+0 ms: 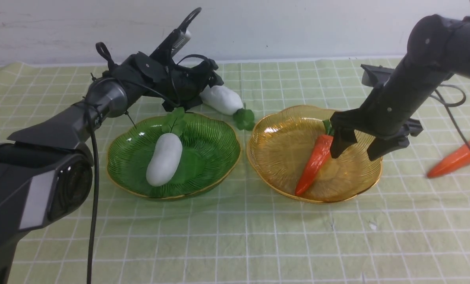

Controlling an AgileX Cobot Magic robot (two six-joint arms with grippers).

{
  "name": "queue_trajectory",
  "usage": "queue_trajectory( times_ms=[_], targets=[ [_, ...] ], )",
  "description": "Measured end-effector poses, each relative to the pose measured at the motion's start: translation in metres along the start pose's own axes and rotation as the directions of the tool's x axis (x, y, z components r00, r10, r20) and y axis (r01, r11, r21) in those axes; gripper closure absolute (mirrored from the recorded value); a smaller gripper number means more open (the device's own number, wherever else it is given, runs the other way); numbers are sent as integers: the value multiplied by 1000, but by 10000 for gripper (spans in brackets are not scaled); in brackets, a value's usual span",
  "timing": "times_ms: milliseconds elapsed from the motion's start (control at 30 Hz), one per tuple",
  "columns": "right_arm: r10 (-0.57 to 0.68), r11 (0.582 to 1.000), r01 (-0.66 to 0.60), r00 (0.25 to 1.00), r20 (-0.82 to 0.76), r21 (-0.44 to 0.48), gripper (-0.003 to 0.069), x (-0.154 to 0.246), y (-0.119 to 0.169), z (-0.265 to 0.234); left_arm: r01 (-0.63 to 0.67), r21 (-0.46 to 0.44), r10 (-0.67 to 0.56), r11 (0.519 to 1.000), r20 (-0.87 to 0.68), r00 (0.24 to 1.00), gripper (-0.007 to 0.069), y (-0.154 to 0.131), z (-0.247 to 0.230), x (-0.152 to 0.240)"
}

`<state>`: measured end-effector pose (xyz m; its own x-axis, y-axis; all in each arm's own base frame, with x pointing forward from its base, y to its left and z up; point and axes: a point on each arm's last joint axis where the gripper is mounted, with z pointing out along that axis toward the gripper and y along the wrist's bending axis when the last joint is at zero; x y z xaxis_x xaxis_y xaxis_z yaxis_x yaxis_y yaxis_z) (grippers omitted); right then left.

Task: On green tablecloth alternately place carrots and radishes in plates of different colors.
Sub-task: 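Pick up the white radish and place it in the left plate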

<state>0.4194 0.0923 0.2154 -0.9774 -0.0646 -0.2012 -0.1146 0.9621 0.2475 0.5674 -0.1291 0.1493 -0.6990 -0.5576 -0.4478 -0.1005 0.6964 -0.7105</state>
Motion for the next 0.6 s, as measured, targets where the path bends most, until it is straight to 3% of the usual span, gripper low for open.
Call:
queue_trajectory(
  times_ms=[133, 233, 300, 333, 467, 600],
  targets=[
    [-1, 1000, 1, 1000, 0, 0, 69, 0, 0, 0, -9, 11, 9, 1000, -3, 1000, 64, 1, 1, 1],
    [-1, 1000, 1, 1000, -1, 0, 69, 0, 0, 0, -56, 12, 56, 998, -6, 998, 130, 1, 2, 2],
    [-1, 1000, 1, 1000, -2, 0, 69, 0, 0, 0, -80, 12, 81, 997, -13, 997, 201, 1, 2, 2],
    [-1, 1000, 1, 1000, -3, 0, 69, 0, 0, 0, -95, 16, 95, 995, -22, 995, 295, 1, 2, 3],
    [-8, 1000, 8, 1000, -6, 0, 69, 1, 0, 0, -121, 26, 121, 992, -27, 992, 524, -2, 1, 3],
    [-16, 1000, 16, 1000, -10, 0, 70, 1, 0, 0, -144, 19, 145, 989, -75, 987, 624, 0, 1, 7]
  ],
)
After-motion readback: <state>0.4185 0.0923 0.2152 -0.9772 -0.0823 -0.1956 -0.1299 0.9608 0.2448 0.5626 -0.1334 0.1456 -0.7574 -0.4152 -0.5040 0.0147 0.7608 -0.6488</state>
